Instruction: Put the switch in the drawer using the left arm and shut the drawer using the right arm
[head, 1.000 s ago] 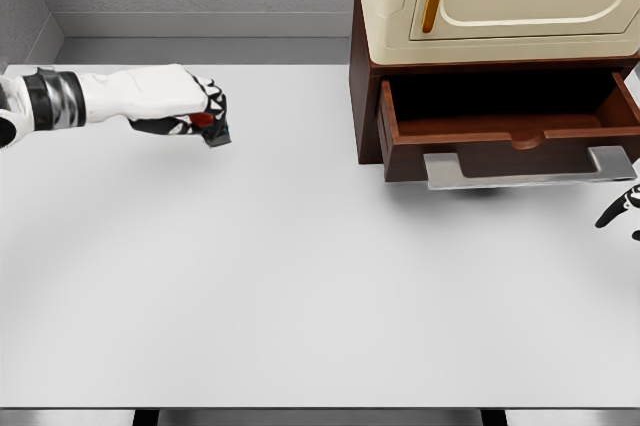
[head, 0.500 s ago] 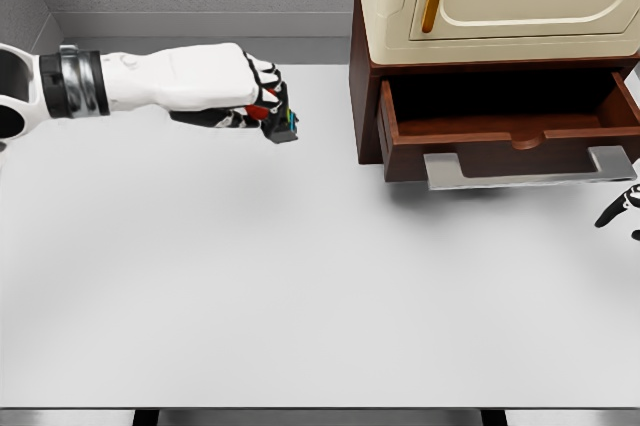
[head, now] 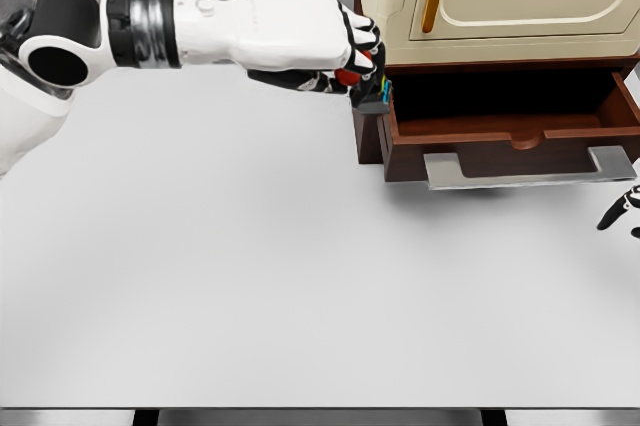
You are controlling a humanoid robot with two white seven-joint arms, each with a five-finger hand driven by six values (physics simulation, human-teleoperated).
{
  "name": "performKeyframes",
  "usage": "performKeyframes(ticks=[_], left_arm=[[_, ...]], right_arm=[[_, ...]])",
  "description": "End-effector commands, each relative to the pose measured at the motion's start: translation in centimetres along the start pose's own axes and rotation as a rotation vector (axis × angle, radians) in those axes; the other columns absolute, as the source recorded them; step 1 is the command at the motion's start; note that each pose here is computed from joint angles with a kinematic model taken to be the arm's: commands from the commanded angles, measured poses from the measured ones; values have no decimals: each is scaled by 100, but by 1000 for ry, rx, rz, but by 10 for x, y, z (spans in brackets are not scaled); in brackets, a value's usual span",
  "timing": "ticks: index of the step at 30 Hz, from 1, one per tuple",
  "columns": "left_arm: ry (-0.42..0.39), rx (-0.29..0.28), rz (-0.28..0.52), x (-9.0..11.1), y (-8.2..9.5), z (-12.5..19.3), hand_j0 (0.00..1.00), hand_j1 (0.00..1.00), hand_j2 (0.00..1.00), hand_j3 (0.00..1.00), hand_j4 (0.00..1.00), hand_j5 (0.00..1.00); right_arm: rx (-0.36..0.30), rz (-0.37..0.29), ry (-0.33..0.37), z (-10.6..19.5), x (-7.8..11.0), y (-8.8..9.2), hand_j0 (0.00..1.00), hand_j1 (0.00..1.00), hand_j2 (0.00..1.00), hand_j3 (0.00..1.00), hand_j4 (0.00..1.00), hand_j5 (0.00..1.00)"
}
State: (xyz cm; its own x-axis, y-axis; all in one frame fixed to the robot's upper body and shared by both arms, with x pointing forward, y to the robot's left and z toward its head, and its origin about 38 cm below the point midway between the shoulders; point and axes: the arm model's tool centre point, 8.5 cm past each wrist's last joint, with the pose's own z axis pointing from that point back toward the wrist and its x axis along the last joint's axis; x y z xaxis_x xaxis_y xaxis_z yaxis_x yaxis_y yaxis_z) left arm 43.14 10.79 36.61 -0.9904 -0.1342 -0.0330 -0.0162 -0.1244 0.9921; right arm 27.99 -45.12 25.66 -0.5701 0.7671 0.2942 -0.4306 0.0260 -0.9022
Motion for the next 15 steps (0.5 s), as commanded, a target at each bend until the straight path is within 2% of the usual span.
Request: performKeyframes(ticks=[1,4,6,7,9,11,15], left_arm=[[-36,17,38,1,-5,-24,35,35,35,35,35,35],[-68,33,55,5,-6,-43,35,35,35,35,35,35],[-95,60,96,4,-7,-68,35,35,35,35,35,35],[-99,67,135,1,-13,-87,35,35,35,35,35,35],[-74,47,163,-8,-25,-104,35,35,35,35,35,35],[-60,47,200,-15,-30,-110,35,35,35,35,35,35],[-75,61,191,-11,-24,-121,35,35,35,35,35,35]], right_arm=[[-3,-5,-1,0,0,-1,50,50,50,50,50,50],[-4,-4,-1,0,0,-1,51,51,51,51,51,51],[-6,-4,-2,0,0,-2,53,53,53,53,53,53],[-6,-4,-2,0,0,-2,53,53,53,53,53,53],[-8,-3,-2,0,0,-2,53,53,53,53,53,53],[-7,-4,-3,0,0,-2,53,53,53,53,53,53],[-6,-3,-3,-1,0,-2,53,53,53,53,53,53]])
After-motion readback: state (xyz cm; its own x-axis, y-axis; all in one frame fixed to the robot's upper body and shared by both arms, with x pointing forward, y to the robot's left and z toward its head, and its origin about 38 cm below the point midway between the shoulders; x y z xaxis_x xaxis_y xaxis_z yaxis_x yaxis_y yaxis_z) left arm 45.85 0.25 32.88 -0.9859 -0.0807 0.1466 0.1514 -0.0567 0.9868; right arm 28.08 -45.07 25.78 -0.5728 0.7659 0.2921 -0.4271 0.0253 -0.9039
